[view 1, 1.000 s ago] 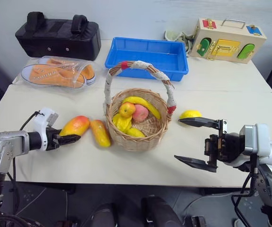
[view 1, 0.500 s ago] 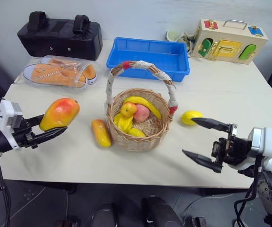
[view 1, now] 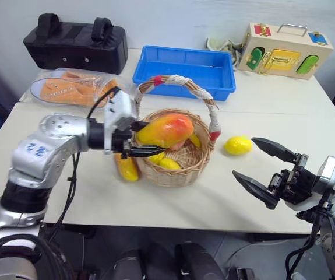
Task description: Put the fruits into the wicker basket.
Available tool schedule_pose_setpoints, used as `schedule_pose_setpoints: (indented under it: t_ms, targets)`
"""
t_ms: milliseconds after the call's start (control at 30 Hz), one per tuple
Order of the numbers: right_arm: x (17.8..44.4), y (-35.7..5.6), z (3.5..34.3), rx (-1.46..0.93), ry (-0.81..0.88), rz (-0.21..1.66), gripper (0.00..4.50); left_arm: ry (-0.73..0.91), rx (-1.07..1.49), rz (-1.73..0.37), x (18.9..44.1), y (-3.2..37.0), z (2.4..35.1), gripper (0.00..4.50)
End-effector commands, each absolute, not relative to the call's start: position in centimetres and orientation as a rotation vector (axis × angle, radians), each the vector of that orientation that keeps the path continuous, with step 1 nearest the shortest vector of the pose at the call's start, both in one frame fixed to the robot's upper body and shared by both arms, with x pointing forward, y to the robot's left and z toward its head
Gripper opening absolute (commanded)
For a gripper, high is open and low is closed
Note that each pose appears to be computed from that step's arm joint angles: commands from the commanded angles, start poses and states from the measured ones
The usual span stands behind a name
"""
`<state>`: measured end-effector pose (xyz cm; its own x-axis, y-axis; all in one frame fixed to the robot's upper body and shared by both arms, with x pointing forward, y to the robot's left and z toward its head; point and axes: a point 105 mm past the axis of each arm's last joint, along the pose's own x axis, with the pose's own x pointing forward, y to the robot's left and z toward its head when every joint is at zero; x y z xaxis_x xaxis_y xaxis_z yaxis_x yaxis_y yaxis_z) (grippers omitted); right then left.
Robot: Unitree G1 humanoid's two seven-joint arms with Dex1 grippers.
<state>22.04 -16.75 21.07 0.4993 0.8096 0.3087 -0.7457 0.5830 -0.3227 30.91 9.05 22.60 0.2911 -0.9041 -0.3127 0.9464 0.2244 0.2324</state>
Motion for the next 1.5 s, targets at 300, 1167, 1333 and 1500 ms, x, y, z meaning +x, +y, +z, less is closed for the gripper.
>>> schedule_pose_setpoints:
  t_ms: [300, 1167, 1333, 1500]
  targets:
    - [21.4, -15.5, 21.7, -0.170, -0.519, 0.950, 4.50, 0.038, 0.434, -1.264, 30.4, 10.3, 24.6, 4.45]
    - [21.5, -13.3, 20.2, -0.249, -0.497, 1.287, 4.50, 0.244, 0.159, -0.542, 22.5, 34.7, 16.7, 4.45]
    - [21.6, -14.1, 20.1, -0.275, -0.481, 1.262, 4.50, 0.377, 0.124, -0.580, 25.8, 30.9, 17.1, 4.45]
    - [21.7, -14.3, 20.4, -0.292, -0.499, 1.233, 4.50, 0.498, -0.084, -0.669, 29.6, 24.1, 17.7, 4.45]
